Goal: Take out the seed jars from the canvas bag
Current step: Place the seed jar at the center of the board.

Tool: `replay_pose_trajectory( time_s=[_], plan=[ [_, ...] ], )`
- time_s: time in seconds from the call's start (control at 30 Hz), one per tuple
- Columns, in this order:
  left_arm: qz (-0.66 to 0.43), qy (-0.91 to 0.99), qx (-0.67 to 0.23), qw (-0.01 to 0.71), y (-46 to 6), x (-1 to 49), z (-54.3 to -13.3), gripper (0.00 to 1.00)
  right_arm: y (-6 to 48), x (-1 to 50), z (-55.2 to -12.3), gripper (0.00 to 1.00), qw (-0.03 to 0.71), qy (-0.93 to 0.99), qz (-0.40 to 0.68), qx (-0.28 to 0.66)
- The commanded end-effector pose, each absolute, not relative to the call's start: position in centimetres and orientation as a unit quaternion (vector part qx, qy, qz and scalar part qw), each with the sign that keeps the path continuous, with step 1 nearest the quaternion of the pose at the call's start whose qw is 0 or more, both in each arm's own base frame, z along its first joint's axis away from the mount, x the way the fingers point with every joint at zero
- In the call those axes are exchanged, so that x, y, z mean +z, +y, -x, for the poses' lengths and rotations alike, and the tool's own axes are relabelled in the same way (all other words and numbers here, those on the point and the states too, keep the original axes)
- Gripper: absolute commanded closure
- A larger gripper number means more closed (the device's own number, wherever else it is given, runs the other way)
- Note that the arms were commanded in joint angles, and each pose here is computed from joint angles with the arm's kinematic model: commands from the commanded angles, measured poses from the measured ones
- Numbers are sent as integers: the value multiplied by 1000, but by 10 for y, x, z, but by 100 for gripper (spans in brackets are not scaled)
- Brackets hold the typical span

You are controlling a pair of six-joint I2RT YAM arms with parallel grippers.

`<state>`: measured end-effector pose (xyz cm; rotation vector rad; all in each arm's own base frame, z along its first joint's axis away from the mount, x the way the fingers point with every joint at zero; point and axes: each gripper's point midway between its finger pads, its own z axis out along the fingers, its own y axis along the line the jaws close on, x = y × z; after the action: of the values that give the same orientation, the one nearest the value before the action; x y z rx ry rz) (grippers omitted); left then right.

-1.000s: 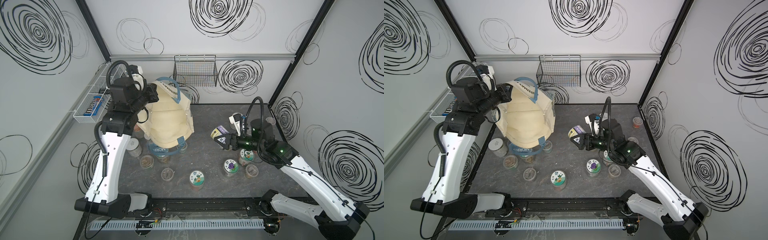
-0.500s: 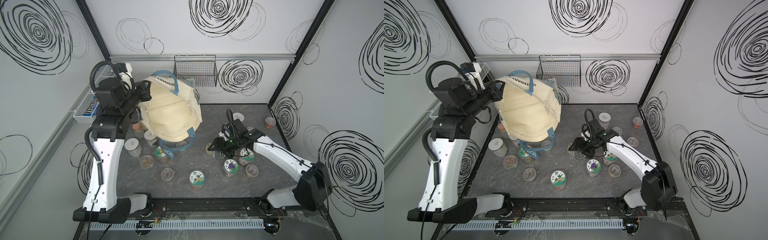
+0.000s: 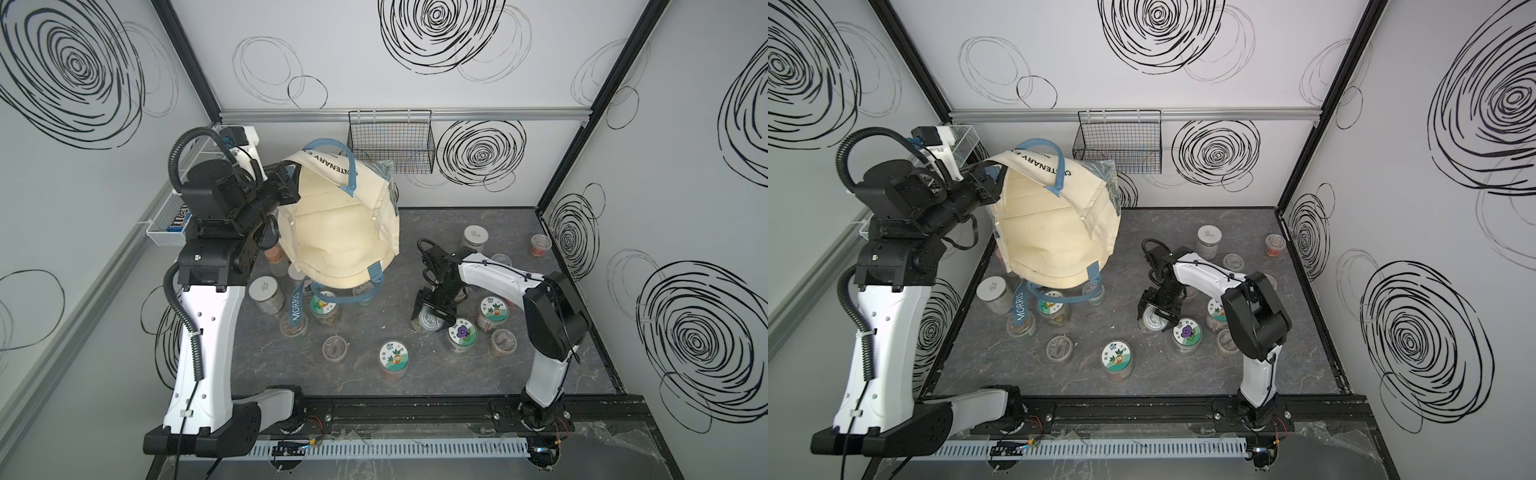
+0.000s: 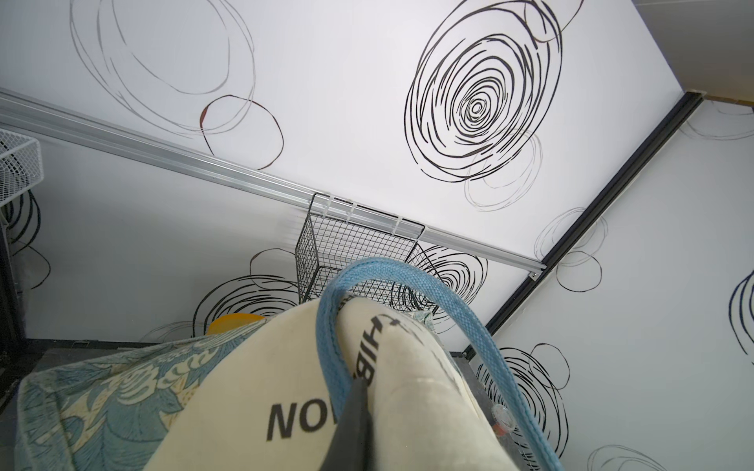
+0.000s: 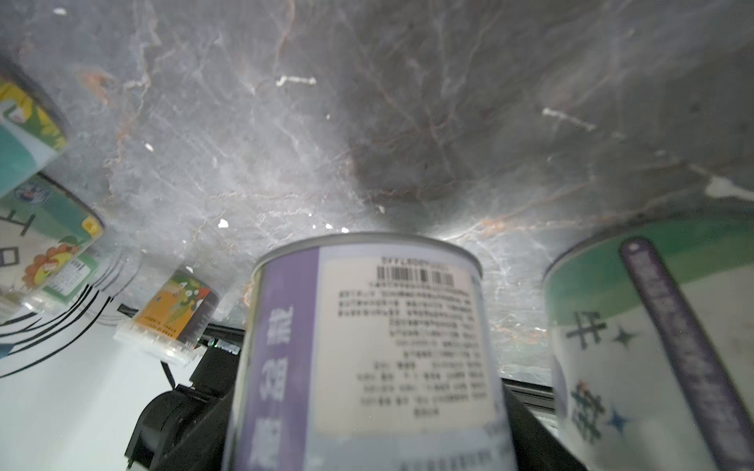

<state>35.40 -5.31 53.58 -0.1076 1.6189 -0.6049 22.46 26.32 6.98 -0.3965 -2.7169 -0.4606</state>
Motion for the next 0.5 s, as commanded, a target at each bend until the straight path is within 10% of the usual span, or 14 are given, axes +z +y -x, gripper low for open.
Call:
replay_pose_trajectory(
  time_s=[0.0,0.47],
  plan=[
    [29,662,-284,693,-55,572,-340,100,253,67,-219,39,190,-964,142,-118],
    [20,655,-315,686,-69,573,-338,100,263,76,-233,12,179,-967,131,-125]
  ],
)
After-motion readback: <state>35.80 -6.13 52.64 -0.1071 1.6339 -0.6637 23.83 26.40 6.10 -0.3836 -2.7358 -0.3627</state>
